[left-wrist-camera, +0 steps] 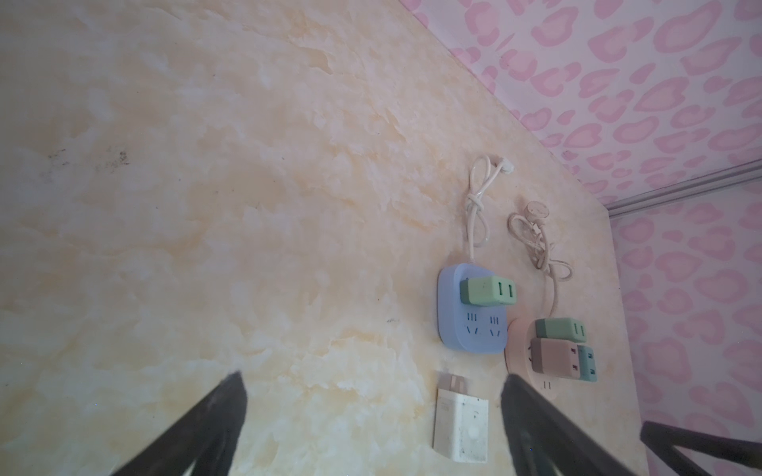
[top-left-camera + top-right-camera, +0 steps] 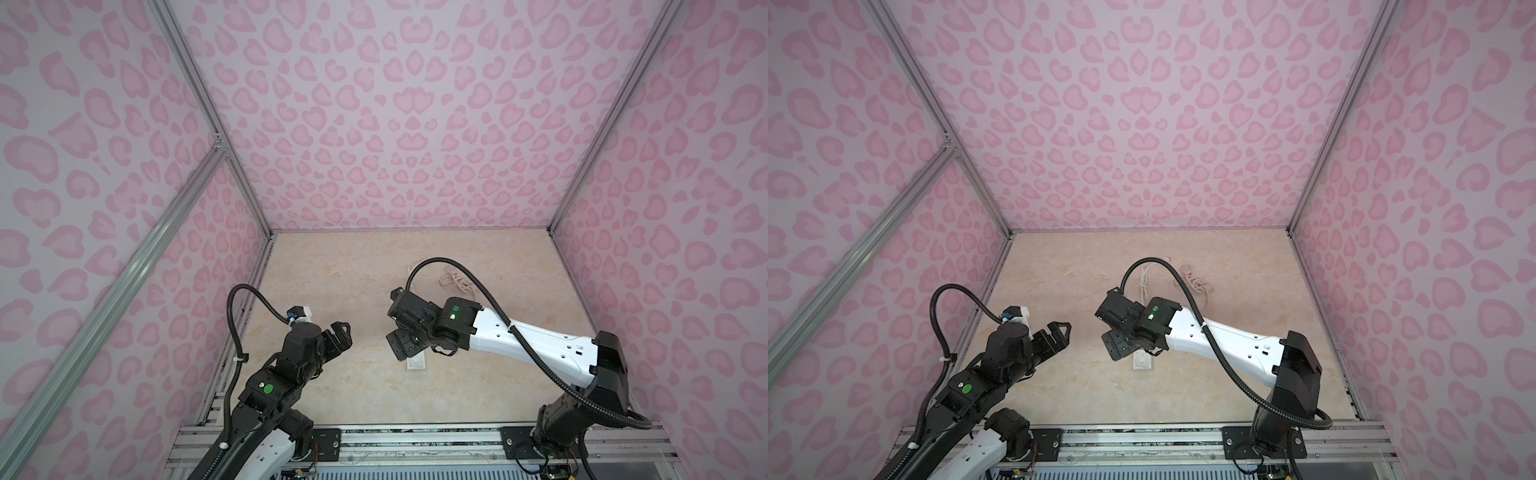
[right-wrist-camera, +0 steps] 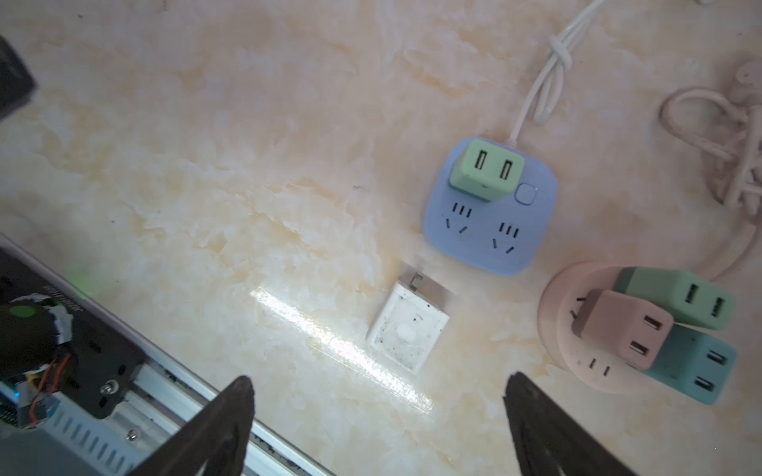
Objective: Insert the plug
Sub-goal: 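Raise the right gripper and pull it back toward the robot, then lower the right gripper over the white charger lying on the table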
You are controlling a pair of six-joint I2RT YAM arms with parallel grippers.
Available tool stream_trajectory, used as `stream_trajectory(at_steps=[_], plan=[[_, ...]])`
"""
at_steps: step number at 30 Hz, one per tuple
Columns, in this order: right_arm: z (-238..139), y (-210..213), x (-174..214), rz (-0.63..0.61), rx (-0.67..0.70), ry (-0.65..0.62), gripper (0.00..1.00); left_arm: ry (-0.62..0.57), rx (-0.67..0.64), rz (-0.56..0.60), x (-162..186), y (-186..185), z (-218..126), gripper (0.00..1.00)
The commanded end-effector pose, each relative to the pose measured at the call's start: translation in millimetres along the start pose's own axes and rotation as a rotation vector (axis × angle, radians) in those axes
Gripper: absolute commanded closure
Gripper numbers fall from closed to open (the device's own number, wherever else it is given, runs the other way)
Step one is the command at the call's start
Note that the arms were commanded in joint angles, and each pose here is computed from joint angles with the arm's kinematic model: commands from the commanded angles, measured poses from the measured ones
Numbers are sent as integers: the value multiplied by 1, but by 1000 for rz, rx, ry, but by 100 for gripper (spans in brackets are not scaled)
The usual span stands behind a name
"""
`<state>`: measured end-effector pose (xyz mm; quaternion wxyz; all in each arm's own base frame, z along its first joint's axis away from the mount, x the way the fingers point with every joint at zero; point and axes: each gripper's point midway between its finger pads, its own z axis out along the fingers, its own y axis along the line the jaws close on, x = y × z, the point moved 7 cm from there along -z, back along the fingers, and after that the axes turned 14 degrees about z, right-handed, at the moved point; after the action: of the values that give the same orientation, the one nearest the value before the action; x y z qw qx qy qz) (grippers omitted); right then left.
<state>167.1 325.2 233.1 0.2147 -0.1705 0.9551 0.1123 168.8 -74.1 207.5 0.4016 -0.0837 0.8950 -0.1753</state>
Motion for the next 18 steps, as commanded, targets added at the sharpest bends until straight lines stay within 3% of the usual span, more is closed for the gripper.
stream_trajectory(at_steps=[1,6,18], plan=[[9,-8,2,13,84,-24,10,13,-3,9,-5,-4,-3,2],[14,-17,10,28,146,-32,13,80,38,53,2,-8,-2,2],[36,-21,37,95,121,10,13,127,27,75,13,-2,1,0]])
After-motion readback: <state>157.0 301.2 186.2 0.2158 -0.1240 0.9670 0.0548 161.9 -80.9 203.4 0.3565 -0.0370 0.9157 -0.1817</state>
